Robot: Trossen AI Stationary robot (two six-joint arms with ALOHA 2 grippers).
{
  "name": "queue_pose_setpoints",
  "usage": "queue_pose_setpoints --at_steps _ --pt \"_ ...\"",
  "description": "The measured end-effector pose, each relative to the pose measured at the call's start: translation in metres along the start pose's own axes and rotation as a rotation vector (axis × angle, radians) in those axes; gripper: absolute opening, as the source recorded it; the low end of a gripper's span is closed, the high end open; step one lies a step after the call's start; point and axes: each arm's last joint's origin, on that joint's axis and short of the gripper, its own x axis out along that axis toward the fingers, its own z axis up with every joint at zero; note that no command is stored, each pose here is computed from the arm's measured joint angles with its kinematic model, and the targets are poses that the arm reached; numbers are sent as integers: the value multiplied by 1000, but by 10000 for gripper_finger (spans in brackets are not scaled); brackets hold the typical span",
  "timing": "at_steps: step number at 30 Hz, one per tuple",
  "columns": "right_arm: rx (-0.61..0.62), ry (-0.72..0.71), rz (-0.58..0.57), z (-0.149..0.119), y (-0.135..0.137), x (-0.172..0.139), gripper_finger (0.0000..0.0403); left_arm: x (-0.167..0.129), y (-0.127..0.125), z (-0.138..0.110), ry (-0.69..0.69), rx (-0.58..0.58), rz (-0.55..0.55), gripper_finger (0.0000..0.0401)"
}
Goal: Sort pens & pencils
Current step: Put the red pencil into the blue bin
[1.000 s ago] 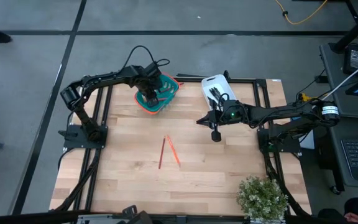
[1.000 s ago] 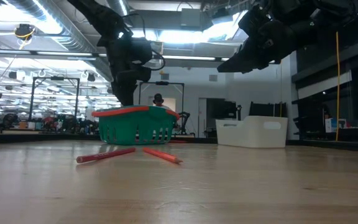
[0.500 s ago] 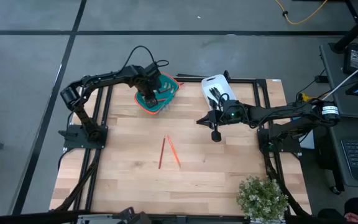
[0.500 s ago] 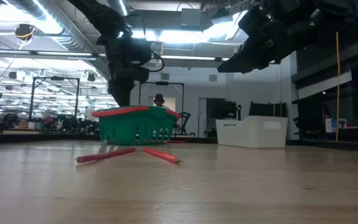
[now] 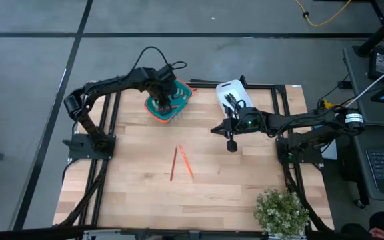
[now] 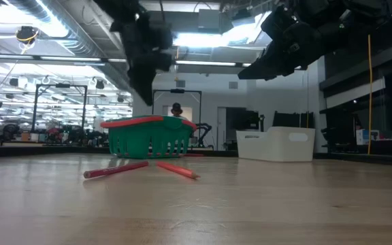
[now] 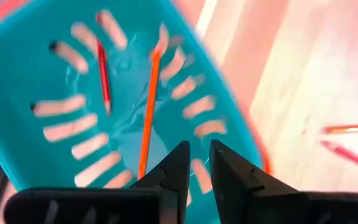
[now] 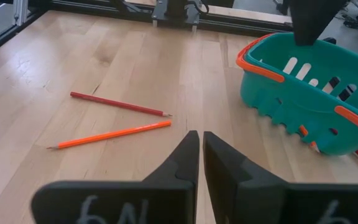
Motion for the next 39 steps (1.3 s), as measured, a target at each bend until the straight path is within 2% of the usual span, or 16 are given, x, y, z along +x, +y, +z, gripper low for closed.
queue_pose_setpoints --at_steps 4,8,10,13,16,23,28,34,39 --pt "1 6 1 -1 0 0 26 -27 -17 3 -94 11 -1 57" --pt "12 27 5 -3 0 0 26 -48 -41 -5 -151 -45 1 57" --pt "28 41 7 -4 1 0 26 -53 -54 -13 -161 -81 47 57" --pt "29 47 13 -4 2 0 26 -51 -74 -26 -151 -167 113 57" --pt "24 42 24 -3 5 0 26 -44 -95 -37 -134 -222 111 57" --pt "38 49 88 -2 24 2 26 -18 -149 -62 -117 -246 137 57" --pt "48 49 143 1 47 2 26 -16 -196 -79 -200 -226 71 57" --pt "51 52 55 4 76 -1 26 -21 -247 -95 -306 -300 -99 56" --pt "17 9 58 8 96 -5 26 -2 -272 -106 -263 -343 -106 47"
